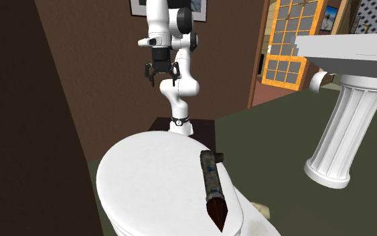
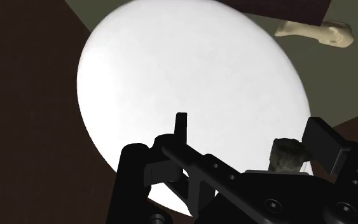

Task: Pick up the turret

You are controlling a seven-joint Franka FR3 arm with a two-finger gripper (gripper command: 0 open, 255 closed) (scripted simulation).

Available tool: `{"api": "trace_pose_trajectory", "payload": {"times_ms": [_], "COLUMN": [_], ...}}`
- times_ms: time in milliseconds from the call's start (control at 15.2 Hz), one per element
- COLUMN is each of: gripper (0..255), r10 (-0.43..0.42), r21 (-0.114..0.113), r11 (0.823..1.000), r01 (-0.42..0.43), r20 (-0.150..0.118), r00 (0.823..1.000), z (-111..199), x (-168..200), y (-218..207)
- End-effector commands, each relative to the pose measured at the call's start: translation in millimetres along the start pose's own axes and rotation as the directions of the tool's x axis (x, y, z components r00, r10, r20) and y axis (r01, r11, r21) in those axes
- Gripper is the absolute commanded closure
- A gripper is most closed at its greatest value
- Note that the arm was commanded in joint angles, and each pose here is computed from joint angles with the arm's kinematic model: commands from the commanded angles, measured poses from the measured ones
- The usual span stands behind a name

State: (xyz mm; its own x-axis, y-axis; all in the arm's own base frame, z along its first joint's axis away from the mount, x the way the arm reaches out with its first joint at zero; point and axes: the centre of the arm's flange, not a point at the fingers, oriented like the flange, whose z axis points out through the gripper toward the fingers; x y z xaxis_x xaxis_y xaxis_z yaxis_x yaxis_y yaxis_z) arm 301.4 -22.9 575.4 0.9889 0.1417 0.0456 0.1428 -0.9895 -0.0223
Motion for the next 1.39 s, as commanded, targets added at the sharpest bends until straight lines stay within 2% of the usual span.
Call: {"api": "trace_pose_trajectory", "payload": {"times_ms": [0,1320], "gripper": [0,0], "r10": [0.000,-0.012], "r21": [0.000,0.023], "r11": [1.000,1.000], "r01": [0.000,0.012], "r20": [0.000,0.006], "r00": [1.000,1.000], "z": [0.0,128.2], "x": [0.0,205.5], "y": [0.0,-103.2]}}
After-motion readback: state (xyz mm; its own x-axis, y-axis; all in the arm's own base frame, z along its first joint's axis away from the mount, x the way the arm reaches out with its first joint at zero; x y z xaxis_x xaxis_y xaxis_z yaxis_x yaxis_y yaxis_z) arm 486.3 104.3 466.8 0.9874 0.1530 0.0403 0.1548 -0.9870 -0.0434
